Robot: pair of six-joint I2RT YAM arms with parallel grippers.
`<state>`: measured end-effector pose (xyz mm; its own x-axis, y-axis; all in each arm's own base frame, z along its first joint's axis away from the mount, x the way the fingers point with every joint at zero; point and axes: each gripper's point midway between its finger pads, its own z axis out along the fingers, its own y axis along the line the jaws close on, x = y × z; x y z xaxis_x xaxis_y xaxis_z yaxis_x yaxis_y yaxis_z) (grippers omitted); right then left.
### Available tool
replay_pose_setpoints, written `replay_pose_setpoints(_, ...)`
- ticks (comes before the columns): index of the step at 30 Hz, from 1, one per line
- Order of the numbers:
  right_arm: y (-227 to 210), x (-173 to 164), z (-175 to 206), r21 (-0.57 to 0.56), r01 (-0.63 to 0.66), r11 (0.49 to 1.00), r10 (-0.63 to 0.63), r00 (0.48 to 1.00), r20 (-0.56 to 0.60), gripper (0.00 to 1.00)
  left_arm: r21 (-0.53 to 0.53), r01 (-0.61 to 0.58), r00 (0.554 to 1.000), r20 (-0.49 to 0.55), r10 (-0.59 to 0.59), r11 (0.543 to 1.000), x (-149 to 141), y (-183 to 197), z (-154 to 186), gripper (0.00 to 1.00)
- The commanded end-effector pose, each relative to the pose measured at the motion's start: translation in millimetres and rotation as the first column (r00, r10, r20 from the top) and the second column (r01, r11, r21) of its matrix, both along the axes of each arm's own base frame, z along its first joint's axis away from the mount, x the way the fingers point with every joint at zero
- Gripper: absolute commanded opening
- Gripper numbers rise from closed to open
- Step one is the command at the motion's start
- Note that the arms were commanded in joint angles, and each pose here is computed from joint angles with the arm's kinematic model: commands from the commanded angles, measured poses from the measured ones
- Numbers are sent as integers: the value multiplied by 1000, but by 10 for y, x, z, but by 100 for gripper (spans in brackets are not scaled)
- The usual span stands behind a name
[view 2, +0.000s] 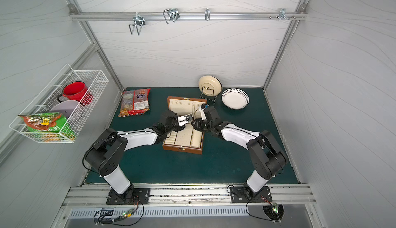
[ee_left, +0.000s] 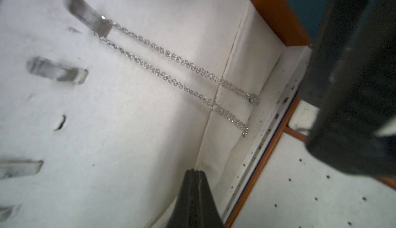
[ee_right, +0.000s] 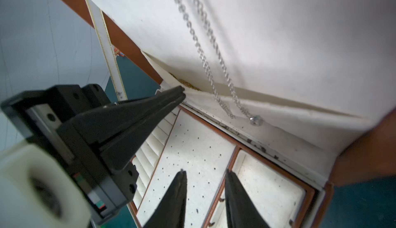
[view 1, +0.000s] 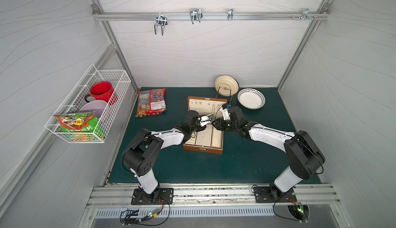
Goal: Put jewelry chain into jewelry box
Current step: Open the storage slot of the jewelry box, then adjust the necklace in the storage slot.
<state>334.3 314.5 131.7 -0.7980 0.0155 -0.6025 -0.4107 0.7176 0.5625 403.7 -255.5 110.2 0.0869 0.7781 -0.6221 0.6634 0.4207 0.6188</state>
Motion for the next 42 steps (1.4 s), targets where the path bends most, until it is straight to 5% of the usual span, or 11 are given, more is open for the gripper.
replay_pose_setpoints(1, 7, 99, -59, -31, -4, 1000, 4, 1000, 2, 35, -35, 3, 1000, 29, -2, 999, -1, -46, 145, 0)
replay_pose_setpoints(22, 102, 423, -342, -54, 55, 997, -55, 998, -4, 29, -33, 6, 1000, 19, -5, 999, -24, -68, 116, 0)
replay_pose_setpoints(42, 172, 328, -351, 1, 114, 994, -111, 967, 230, 30, -34, 2, 1000, 16, -1, 999, -58, -49, 127, 0)
